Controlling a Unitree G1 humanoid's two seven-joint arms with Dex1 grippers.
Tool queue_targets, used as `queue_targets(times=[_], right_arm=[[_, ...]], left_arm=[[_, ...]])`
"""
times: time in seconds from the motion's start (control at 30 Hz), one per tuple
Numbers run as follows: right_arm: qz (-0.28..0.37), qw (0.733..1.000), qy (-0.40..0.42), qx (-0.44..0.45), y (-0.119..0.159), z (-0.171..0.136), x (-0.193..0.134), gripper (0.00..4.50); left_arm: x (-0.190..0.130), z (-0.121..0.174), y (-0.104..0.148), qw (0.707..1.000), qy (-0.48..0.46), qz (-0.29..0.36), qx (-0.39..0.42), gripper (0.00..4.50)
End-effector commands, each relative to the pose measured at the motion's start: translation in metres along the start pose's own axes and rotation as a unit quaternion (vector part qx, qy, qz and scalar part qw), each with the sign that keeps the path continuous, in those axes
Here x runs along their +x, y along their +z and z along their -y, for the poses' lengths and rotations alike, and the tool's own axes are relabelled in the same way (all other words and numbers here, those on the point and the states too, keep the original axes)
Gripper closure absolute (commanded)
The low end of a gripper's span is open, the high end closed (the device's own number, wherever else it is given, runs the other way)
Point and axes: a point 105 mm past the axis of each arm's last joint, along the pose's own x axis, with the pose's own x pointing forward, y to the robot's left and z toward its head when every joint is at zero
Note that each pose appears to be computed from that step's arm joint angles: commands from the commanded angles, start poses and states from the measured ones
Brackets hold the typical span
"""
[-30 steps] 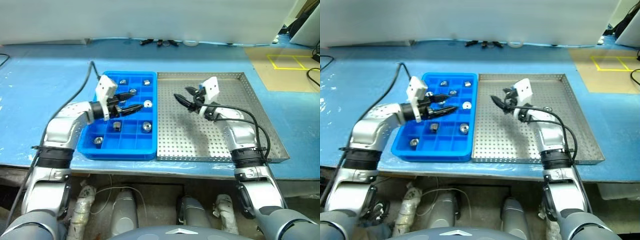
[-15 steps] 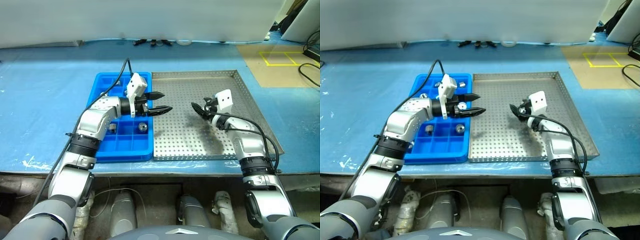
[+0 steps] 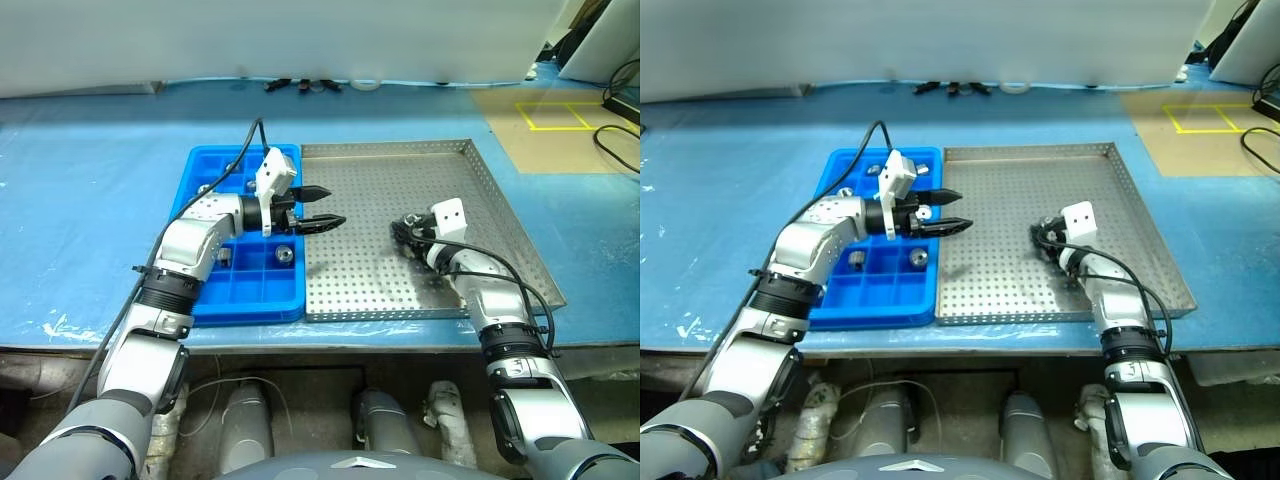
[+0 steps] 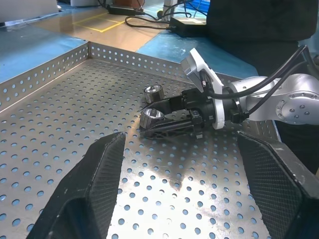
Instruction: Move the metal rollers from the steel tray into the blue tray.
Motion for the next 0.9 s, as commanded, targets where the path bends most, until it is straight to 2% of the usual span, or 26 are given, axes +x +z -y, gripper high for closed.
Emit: queue_targets(times=[0.03, 0.17, 0.3, 0.47, 0.63, 0.73, 0.9], right_arm=[[0.027, 1.0, -0.004, -0.005, 0.012, 0.003, -0.001, 2.82], [0.031, 0.999, 0.001, -0.007, 0.016, -0.001, 0.0, 2.82], [0.049, 0.999, 0.02, -0.014, 0.031, -0.01, 0.004, 2.82], [0.107, 0.986, 0.13, -0.011, 0.076, -0.061, 0.008, 2.82], [0.138, 0.958, 0.251, -0.018, 0.109, -0.127, 0.015, 2.82], [0.152, 0.939, 0.308, -0.023, 0.125, -0.16, 0.018, 2.82], [0.16, 0.919, 0.359, -0.029, 0.139, -0.192, 0.026, 2.82]], left_arm=[[-0.001, 0.004, 0.013, 1.0, -0.008, 0.007, 0.027, 0.75], [-0.006, 0.003, 0.013, 1.0, -0.004, 0.006, 0.026, 0.75], [-0.023, -0.002, 0.015, 0.999, 0.021, 0.002, 0.03, 0.75], [-0.063, -0.017, 0.018, 0.996, 0.084, -0.002, 0.027, 0.75], [-0.099, -0.025, 0.014, 0.987, 0.156, -0.013, 0.029, 0.75], [-0.117, -0.023, 0.015, 0.981, 0.192, -0.011, 0.028, 0.75], [-0.144, -0.009, 0.003, 0.973, 0.23, -0.028, 0.019, 0.75]])
